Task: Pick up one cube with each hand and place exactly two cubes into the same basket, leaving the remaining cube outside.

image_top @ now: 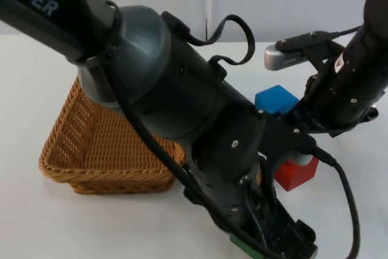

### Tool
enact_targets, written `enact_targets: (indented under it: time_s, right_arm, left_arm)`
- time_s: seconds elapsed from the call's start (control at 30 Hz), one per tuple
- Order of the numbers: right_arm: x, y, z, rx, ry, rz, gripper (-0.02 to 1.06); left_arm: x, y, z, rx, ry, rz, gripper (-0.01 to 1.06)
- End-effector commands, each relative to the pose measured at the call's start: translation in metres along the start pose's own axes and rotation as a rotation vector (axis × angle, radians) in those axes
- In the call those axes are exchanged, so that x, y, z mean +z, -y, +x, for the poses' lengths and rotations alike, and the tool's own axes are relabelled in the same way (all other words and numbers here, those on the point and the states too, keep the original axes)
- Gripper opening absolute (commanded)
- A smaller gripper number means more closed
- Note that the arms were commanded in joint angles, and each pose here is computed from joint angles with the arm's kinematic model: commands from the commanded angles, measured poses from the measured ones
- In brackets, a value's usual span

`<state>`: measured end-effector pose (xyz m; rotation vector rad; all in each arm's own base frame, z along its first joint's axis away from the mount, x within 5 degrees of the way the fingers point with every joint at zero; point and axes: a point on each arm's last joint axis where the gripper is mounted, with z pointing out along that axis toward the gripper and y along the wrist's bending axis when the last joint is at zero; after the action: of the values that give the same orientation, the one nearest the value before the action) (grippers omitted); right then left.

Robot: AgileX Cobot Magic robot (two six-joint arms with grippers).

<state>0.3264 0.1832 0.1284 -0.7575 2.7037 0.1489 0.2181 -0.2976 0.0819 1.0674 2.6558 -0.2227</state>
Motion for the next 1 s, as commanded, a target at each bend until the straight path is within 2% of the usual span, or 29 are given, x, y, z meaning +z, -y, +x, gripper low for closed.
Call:
enact_targets:
  time_s: [0.0,0.47,0.63,0.77,0.8,0.93,0.97]
  right_arm:
    - [0.005,-0.002,-0.002,-0.015,0.017,0.0,1.03]
    - [0.019,-0.006,0.002,-0.033,-0.005,-0.003,1.03]
    - [0.019,-0.006,0.001,-0.033,-0.004,-0.003,1.03]
    - [0.019,-0.006,0.001,-0.033,0.003,-0.002,1.01]
    - [0.019,-0.006,0.001,-0.033,0.005,-0.002,0.99]
    - [0.019,-0.006,0.001,-0.033,0.005,-0.002,0.82]
    - [0.019,-0.006,0.001,-0.033,0.005,-0.002,0.82]
  left_arm:
    - [-0.001,0.003,-0.002,0.01,0.021,0.004,0.94]
    - [0.001,0.002,-0.003,0.027,0.03,-0.001,0.94]
    - [0.001,0.002,-0.006,0.024,0.063,0.007,0.93]
    - [0.001,0.002,-0.007,0.022,0.073,0.009,0.86]
    - [0.001,0.003,-0.008,0.022,0.078,0.01,0.81]
    - [0.001,0.003,-0.009,0.017,0.094,0.016,0.62]
    - [0.001,0.003,-0.009,0.017,0.094,0.016,0.62]
